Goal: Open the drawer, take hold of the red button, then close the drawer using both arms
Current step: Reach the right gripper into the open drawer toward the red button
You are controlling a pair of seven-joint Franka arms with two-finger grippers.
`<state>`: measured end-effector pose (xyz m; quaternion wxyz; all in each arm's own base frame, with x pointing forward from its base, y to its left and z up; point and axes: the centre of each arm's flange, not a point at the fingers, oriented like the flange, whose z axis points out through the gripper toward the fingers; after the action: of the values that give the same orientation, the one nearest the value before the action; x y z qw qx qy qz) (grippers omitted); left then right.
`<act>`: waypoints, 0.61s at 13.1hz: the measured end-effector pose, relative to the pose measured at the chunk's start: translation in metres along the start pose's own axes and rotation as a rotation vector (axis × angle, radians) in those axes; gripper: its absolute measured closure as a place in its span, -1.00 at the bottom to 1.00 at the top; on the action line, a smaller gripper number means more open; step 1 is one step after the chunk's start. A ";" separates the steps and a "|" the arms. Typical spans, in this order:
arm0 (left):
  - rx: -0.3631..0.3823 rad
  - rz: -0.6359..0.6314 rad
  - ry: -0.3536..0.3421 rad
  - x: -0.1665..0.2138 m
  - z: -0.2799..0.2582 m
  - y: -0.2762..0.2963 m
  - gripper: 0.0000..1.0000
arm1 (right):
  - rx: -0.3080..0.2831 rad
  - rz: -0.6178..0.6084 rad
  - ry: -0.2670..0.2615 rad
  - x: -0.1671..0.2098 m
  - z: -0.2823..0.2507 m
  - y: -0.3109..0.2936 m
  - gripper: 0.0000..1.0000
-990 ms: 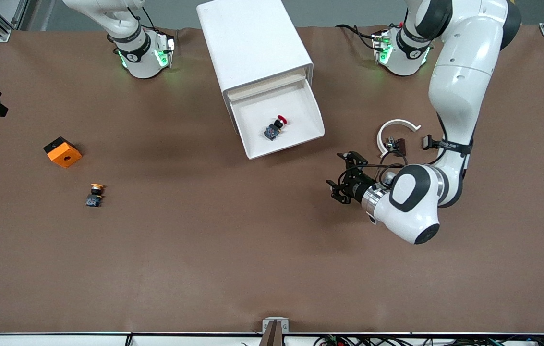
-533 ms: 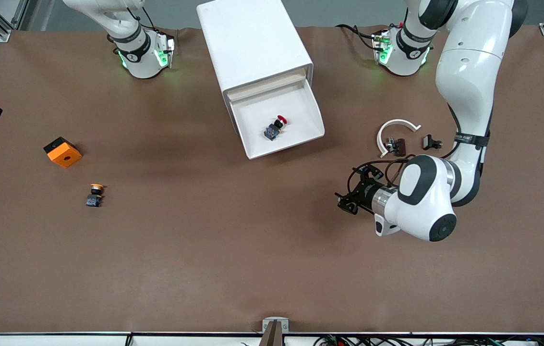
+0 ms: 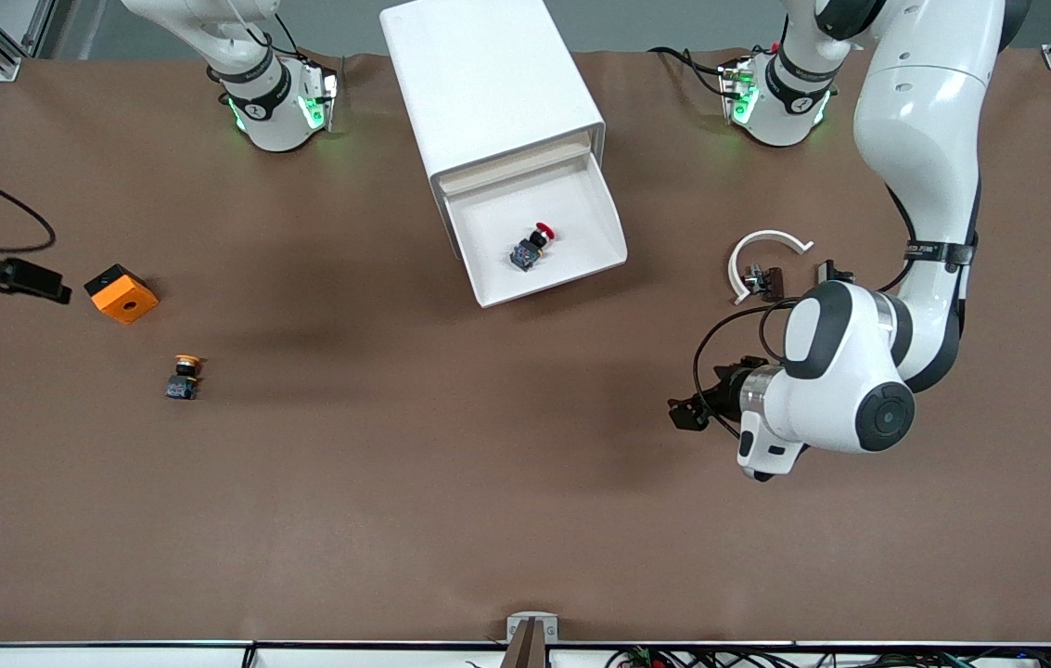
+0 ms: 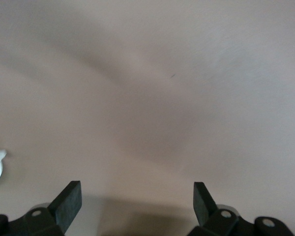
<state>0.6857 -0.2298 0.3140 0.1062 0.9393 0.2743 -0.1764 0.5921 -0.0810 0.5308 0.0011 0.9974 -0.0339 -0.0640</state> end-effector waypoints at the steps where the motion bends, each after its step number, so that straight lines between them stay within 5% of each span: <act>1: -0.016 0.020 0.021 0.002 -0.002 0.001 -1.00 | 0.000 -0.002 -0.007 0.005 0.005 -0.001 -1.00; 5: -0.066 0.129 0.192 0.008 -0.019 -0.010 -1.00 | 0.056 0.156 -0.004 0.004 -0.008 -0.038 -1.00; 8: 0.030 0.344 0.247 -0.008 -0.012 -0.038 -1.00 | 0.057 0.318 -0.043 -0.010 -0.012 -0.146 -1.00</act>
<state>0.6616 -0.1986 0.3238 0.0862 0.9883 0.1181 -0.0436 0.5939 0.0654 0.5432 -0.0177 0.9774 -0.1932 -0.0834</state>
